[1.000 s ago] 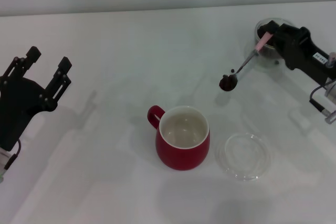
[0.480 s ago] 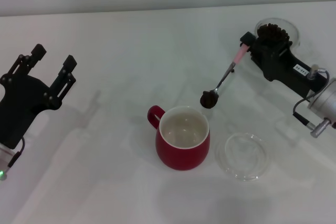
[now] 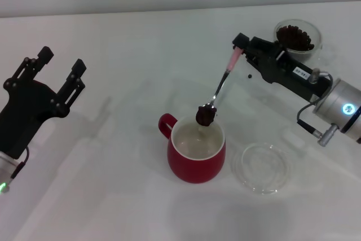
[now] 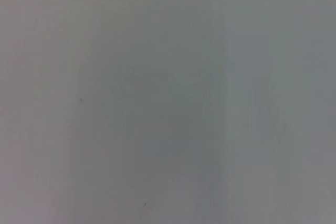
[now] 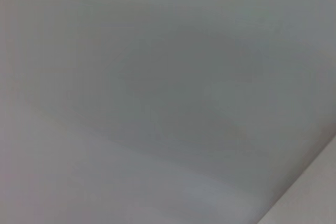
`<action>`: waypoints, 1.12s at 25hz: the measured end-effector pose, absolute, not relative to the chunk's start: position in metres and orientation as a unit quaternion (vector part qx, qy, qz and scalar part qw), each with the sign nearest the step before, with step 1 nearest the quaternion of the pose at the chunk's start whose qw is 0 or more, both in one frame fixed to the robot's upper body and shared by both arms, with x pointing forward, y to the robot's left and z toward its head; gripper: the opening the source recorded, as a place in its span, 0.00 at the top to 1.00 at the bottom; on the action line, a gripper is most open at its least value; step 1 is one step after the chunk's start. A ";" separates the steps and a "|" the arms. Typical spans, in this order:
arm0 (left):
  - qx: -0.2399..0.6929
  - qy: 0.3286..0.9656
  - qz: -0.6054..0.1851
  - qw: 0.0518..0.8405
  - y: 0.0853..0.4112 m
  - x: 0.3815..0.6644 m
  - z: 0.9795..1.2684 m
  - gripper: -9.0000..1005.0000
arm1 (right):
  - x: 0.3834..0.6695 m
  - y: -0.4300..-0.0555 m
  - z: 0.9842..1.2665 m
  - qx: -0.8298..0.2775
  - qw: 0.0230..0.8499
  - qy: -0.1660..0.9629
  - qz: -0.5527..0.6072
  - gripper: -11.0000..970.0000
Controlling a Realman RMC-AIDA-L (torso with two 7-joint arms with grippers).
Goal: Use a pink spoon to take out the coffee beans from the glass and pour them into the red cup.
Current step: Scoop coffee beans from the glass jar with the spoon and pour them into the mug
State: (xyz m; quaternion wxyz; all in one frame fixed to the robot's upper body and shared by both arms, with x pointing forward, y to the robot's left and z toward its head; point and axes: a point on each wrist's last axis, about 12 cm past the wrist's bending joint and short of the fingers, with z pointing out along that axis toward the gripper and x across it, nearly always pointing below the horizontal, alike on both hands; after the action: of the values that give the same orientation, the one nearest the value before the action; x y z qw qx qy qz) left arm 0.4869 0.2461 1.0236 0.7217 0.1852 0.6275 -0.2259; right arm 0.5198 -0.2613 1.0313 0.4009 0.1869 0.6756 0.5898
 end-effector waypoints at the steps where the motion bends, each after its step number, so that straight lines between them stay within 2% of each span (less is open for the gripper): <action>1: 0.185 0.628 -0.226 0.721 0.246 0.487 1.023 0.32 | 0.521 -0.260 1.032 0.177 0.404 0.677 0.589 0.84; 15: 0.189 0.648 -0.216 0.706 0.244 0.494 1.019 0.32 | 0.535 -0.249 1.043 0.006 0.474 0.704 0.529 0.84; 23: 0.191 0.654 -0.212 0.701 0.243 0.500 1.019 0.32 | 0.525 -0.245 1.051 -0.114 0.537 0.668 0.503 0.84; 28: 0.189 0.654 -0.211 0.702 0.242 0.502 1.020 0.32 | 0.518 -0.243 1.055 -0.145 0.554 0.645 0.506 0.84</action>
State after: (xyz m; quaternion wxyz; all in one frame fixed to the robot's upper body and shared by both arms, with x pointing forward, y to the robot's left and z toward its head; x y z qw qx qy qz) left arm 0.5019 0.2425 1.0202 0.7018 0.1891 0.6536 -0.2112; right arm 0.5182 -0.2427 1.0552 0.5536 -0.1446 0.6455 0.5059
